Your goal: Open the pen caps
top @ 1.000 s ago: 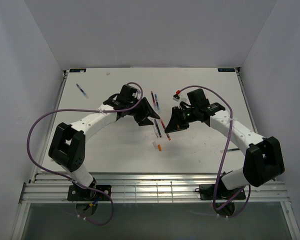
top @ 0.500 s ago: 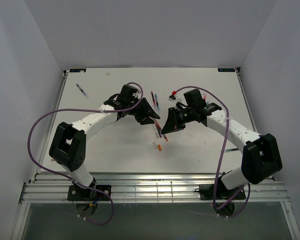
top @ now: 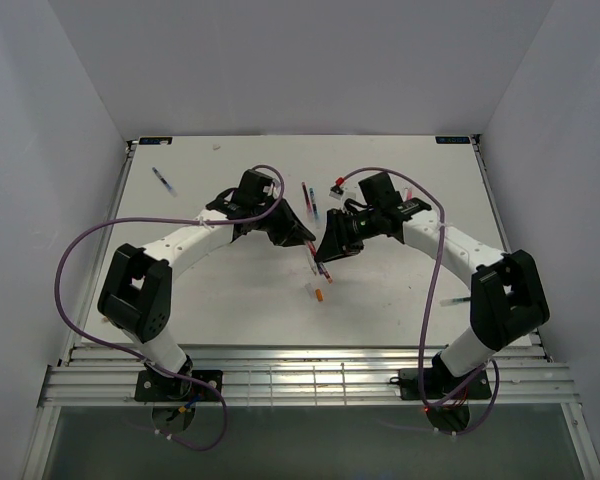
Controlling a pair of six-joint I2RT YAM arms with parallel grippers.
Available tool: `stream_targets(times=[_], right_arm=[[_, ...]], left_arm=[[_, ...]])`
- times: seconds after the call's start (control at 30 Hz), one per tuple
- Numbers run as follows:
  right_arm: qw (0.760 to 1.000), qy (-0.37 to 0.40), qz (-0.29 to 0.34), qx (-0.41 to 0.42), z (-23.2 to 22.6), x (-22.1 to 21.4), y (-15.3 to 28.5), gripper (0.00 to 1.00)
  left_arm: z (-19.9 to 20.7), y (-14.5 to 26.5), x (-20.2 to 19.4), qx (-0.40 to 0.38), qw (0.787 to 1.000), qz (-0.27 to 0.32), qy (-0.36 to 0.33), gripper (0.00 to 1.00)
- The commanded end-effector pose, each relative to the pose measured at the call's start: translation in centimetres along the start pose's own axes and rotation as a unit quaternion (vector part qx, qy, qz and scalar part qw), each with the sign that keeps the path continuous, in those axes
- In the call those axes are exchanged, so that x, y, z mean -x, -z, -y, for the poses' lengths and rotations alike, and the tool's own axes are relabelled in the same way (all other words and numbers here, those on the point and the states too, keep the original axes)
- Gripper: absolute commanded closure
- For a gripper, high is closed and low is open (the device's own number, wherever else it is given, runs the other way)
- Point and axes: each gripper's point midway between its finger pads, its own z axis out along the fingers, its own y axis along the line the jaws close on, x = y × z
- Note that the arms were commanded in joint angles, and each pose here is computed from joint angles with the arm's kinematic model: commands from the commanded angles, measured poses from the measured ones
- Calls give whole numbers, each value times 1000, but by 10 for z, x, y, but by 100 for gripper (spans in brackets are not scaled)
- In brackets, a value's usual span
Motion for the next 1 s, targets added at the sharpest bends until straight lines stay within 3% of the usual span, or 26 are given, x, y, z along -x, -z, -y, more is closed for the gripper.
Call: stream_targets(times=[0.0,0.27,0.37,0.4,0.5,0.53,0.6,0.63,0.73,0.83,0.9,0.97], right_arm=[[999,29,13,7,-8,23,-1,58],[999,27,-17,21,-4,24,-16,62],[998,41,-36,21,-7,16,-22,75],[998,42,-48,15,-8,8,-24,92],[994,72,-55,-63,7,-4,-23,92],[981,96,-37,-165,35,2,-16,92],[945,177,-41,-273,38,-3,-9,92],[910,194,-29,-365,58,3,10,92],[872,229,-22,-432,67,-3,26,92],[851,253,-25,-460,71,-7,36,92],[862,255,-33,-438,70,-11,32,92],[910,231,-37,-342,51,-20,12,92]], left_arm=[[8,8,-6,-17,1000,-7,-8,100],[13,8,-5,-20,1000,-7,-6,100],[14,8,-1,-20,1000,-6,2,100],[11,5,1,-14,1000,-9,10,100],[6,9,12,8,999,-8,45,100],[2,11,20,16,998,-9,68,100],[-4,14,28,21,995,-12,96,100],[-8,13,31,24,993,-18,115,100],[-17,19,49,28,989,-17,146,100],[-20,28,65,38,989,-5,145,100],[-17,29,67,30,990,-3,137,100],[-7,32,71,4,995,8,103,100]])
